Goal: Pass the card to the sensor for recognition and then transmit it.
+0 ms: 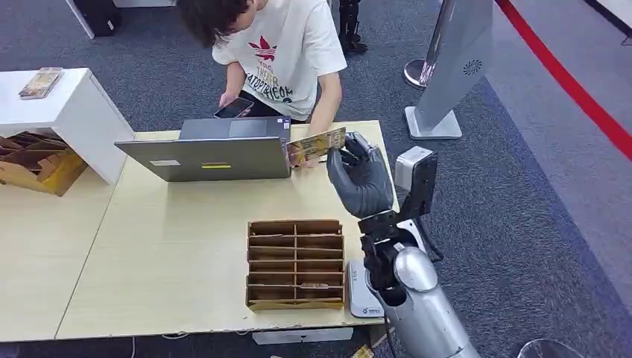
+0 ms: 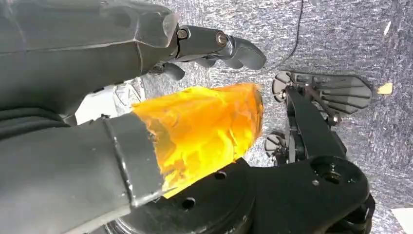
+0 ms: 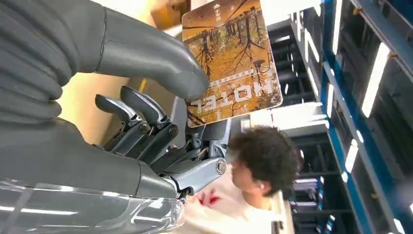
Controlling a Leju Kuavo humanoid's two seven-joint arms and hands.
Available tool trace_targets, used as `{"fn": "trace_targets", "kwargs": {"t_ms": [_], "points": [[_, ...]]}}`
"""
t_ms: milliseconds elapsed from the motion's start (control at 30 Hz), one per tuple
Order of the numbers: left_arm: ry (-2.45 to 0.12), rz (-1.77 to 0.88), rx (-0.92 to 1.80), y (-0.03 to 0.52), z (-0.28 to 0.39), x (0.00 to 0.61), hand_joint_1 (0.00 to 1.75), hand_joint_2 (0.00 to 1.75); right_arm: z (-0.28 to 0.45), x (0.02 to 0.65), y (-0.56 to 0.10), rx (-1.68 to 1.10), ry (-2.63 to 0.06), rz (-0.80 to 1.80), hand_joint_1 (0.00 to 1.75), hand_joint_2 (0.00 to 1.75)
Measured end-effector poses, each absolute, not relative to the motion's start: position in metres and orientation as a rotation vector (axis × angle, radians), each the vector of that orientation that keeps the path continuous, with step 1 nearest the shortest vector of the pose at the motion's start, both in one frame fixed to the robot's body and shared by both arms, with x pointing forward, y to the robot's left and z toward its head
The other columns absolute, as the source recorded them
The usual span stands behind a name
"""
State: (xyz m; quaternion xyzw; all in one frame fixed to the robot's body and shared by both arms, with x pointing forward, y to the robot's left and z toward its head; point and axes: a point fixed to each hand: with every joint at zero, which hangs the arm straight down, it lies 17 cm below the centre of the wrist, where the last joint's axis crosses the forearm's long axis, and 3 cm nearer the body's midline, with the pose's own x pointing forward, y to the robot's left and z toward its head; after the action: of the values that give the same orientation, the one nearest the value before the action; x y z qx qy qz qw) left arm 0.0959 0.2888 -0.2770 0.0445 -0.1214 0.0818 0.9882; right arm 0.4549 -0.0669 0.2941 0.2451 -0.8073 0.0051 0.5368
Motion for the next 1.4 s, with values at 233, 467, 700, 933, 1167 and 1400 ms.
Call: {"fn": "trace_targets", "kwargs": {"t_ms": [233,467,700,933,1167,1400], "points": [[-0.238,0.185,0.095,0.294,-0.278,0.09,0.0,0.0,0.264,0.447,-0.071,0.66,-1.821,0.027,1.75,1.75],[-0.232,0.205,0.094,0.299,-0.279,0.081,0.0,0.0,0.224,0.432,-0.069,0.763,-1.676,0.061,1.75,1.75],[-0.223,0.222,0.098,0.308,-0.28,0.07,0.0,0.0,0.187,0.419,-0.074,0.807,-1.553,0.111,1.75,1.75],[-0.216,0.234,0.102,0.314,-0.28,0.065,0.0,0.0,0.162,0.418,-0.089,0.756,-1.504,0.149,1.75,1.75],[-0.214,0.245,0.104,0.317,-0.28,0.063,0.0,0.0,0.15,0.418,-0.1,0.721,-1.488,0.164,1.75,1.75],[-0.212,0.251,0.097,0.316,-0.28,0.061,0.0,0.0,0.142,0.424,-0.127,0.63,-1.51,0.223,1.75,1.75]]}}
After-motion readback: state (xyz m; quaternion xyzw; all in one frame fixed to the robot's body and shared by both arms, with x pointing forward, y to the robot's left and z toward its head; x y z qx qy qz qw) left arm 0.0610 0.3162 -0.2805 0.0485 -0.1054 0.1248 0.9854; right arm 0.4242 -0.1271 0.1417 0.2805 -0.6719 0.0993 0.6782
